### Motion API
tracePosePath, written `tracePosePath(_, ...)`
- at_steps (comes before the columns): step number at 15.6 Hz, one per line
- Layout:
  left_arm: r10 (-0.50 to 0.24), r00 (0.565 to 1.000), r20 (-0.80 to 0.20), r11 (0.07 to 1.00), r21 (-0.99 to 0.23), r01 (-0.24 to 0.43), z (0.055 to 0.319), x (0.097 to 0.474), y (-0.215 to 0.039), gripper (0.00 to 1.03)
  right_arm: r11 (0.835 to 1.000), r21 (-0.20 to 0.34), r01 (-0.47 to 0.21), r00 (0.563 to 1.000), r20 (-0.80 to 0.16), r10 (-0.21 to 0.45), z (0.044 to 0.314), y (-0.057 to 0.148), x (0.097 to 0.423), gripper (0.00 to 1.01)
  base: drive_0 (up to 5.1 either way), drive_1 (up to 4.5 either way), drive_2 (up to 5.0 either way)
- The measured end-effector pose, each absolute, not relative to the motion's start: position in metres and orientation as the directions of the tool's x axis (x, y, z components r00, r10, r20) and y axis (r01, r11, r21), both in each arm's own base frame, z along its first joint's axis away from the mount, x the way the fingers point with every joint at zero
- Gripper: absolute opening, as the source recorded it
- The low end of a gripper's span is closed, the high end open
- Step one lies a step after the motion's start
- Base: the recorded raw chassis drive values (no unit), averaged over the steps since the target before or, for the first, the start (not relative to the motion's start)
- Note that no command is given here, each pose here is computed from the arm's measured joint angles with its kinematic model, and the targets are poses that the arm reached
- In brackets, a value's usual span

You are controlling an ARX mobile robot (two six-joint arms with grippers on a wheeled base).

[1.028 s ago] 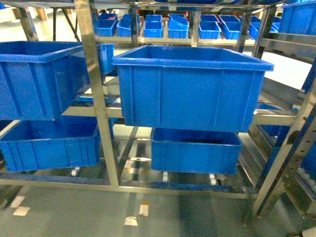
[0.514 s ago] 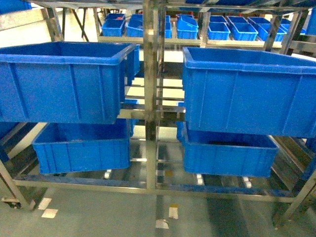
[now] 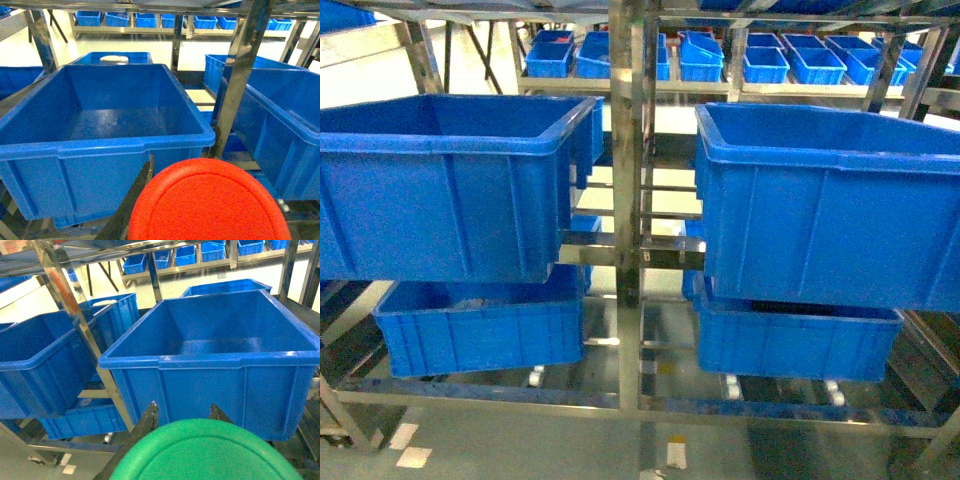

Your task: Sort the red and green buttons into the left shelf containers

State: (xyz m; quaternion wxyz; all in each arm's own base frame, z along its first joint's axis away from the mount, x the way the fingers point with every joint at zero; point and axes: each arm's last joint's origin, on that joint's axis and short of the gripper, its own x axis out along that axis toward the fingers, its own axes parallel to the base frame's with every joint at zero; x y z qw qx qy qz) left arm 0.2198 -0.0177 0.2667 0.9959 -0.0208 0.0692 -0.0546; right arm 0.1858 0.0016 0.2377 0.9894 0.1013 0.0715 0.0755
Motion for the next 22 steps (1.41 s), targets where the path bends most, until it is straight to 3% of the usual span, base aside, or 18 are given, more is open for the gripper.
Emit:
tracePosePath(8, -0.110, 0.984, -0.140, 0.993, -0.049, 0.104, 0.266, 0.220, -0.017, 0.26, 0.968, 0.211, -0.135, 0.978, -0.127, 0.164, 0.238, 0.002, 0.186, 0.25, 0.0, 4.32, -4.3)
tracePosePath(14, -0.106, 0.984, -0.143, 0.994, -0.049, 0.100, 0.265, 0.222, -0.017, 0.26, 0.968, 0.212, -0.133, 0.978, -0.133, 0.163, 0.237, 0.002, 0.187, 0.25, 0.0, 0.00, 0.0)
tracePosePath(15, -0.105, 0.984, -0.142, 0.994, -0.049, 0.099, 0.266, 0.221, -0.017, 0.26, 0.961, 0.222, -0.162, 0.974, -0.123, 0.192, 0.238, 0.002, 0.188, 0.25, 0.0, 0.00, 0.0)
tracePosePath(16, -0.105, 0.984, -0.142, 0.994, -0.048, 0.100, 0.266, 0.221, -0.017, 0.26, 0.954, 0.234, -0.190, 0.971, -0.101, 0.218, 0.249, 0.003, 0.202, 0.25, 0.0, 0.00, 0.0)
tracePosePath(18, -0.110, 0.984, -0.142, 0.993, -0.049, 0.104, 0.266, 0.221, -0.018, 0.26, 0.963, 0.208, -0.173, 0.979, -0.066, 0.190, 0.260, 0.000, 0.230, 0.25, 0.0, 0.00, 0.0)
tracePosePath(19, -0.110, 0.984, -0.142, 0.993, -0.049, 0.104, 0.266, 0.221, -0.018, 0.26, 0.974, 0.172, -0.149, 0.985, -0.057, 0.161, 0.258, -0.003, 0.243, 0.25, 0.0, 0.00, 0.0)
tracePosePath(22, -0.109, 0.984, -0.142, 0.993, -0.049, 0.103, 0.266, 0.221, -0.017, 0.26, 0.984, 0.131, -0.123, 0.980, -0.143, 0.142, 0.235, -0.009, 0.283, 0.25, 0.0, 0.00, 0.0)
